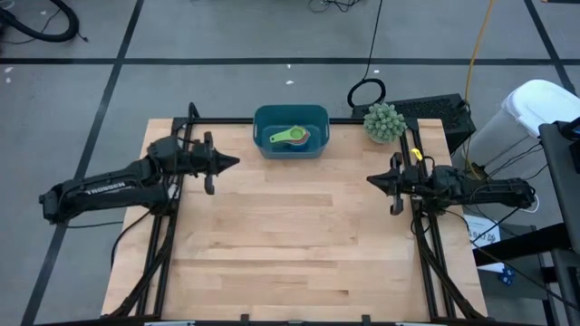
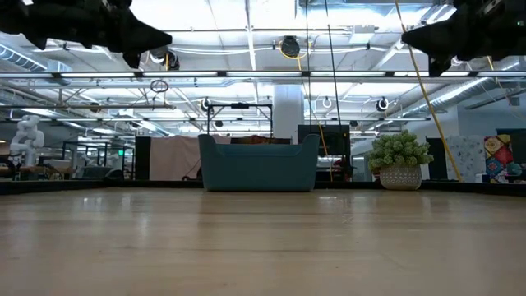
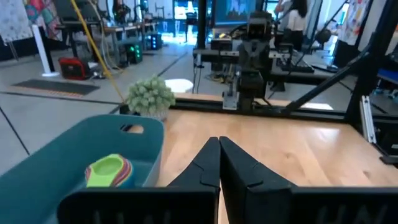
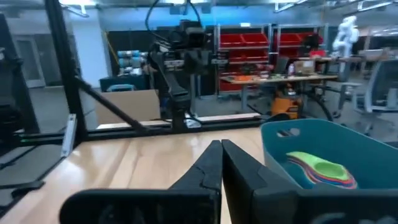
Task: Nest measuring cups in basket
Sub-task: Return to Home Position
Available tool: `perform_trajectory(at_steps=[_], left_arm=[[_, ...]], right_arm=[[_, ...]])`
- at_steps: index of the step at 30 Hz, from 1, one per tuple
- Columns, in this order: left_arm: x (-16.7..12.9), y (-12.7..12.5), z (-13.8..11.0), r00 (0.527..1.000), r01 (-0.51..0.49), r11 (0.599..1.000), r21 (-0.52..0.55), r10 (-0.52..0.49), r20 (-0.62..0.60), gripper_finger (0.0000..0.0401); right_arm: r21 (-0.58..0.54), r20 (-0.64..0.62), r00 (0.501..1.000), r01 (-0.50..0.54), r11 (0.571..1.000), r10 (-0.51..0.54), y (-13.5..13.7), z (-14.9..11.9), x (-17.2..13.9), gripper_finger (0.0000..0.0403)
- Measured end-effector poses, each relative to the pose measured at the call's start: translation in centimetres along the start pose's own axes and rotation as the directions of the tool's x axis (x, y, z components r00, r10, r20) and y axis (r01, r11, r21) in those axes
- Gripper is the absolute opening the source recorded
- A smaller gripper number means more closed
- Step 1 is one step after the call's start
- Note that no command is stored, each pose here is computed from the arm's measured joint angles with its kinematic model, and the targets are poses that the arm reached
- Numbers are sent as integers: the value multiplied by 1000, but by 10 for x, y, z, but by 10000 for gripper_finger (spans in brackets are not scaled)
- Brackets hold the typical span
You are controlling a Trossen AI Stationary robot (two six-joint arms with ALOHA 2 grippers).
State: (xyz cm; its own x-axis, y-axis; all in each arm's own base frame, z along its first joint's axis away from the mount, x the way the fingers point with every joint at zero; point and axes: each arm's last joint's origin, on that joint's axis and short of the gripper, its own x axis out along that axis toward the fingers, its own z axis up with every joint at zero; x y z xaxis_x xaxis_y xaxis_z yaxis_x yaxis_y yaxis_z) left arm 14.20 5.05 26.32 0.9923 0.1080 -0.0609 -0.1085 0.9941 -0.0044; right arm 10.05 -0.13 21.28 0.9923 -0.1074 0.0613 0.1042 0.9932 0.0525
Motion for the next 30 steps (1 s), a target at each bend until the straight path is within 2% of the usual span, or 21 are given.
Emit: perform_trajectory(at_steps=[5,10,15,19,23,25,26,30], left_arm=[[-7,1,-1,1000,3,1000,-9,-3,4,1],[-12,0,-20,984,7,1000,-5,-6,176,3],[-22,0,-41,939,0,999,-44,15,342,2],[-29,0,-44,902,-3,998,-56,27,432,2],[-44,-4,-35,796,1,1000,3,-3,605,2],[-53,-7,-33,741,1,1000,29,-20,672,2],[-55,-8,-34,729,6,1000,29,-24,684,2],[-68,-13,-28,660,15,999,52,-49,749,1]], right_arm=[[13,27,996,-79,997,79,1,3,0,0],[-40,258,959,-115,993,122,0,14,-6,0],[-82,517,831,-189,979,204,1,15,-19,0],[-132,667,717,-151,980,200,1,26,-32,0],[-219,741,618,-147,965,262,2,34,-41,0],[-262,784,544,-148,954,300,3,39,-48,0],[-274,803,510,-143,951,309,3,41,-51,0],[-289,810,490,-147,946,324,4,42,-53,0]])
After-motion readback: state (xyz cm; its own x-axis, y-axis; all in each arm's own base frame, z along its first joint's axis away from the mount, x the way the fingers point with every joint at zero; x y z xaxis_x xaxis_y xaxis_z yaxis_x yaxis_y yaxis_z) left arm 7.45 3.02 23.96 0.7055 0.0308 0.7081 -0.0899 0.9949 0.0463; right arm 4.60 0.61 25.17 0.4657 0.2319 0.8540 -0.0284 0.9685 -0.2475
